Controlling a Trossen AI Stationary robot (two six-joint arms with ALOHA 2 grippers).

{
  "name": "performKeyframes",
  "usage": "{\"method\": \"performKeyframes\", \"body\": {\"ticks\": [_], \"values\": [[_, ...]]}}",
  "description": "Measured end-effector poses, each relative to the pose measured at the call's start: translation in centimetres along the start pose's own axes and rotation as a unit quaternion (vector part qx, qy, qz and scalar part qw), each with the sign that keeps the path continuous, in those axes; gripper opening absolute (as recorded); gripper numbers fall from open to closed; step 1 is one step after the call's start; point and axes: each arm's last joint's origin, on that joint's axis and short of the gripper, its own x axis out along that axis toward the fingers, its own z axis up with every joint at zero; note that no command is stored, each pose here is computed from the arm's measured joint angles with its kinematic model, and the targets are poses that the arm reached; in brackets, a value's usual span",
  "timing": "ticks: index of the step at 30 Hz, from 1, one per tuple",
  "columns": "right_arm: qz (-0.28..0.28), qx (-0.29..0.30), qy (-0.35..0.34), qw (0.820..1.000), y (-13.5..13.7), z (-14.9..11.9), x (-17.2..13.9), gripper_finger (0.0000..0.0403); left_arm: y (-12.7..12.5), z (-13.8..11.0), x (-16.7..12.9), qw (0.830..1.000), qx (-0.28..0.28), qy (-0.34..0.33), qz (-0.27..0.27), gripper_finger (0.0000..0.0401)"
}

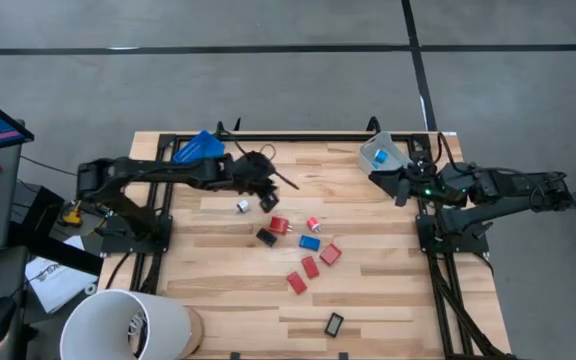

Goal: Pick & Place Office items
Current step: Put the white charger into the gray bin

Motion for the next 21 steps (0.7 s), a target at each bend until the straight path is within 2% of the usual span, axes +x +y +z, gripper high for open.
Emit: {"method": "performKeyframes", "body": {"ticks": [7, 11, 15, 21], "values": [[0.038, -0.008, -0.015, 0.999, 0.9, 0.2, -0.2, 0.0158, 1.3, -2.0, -2.7, 0.994, -0.027, 0.098, 0.043, 0.0261], [0.041, -0.017, -0.021, 0.999, 1.1, 0.2, -0.3, 0.016, 1.6, -2.9, -2.6, 0.988, 0.004, 0.146, 0.057, 0.0316], [0.043, -0.024, -0.023, 0.999, 1.2, 0.1, -0.5, 0.016, 1.6, -4.5, -1.2, 0.986, 0.035, 0.159, 0.031, 0.0338], [0.045, -0.03, -0.024, 0.998, 1.5, -0.2, -0.7, 0.016, 2.8, -8.3, 0.6, 0.98, -0.006, 0.196, 0.039, 0.0313]]}}
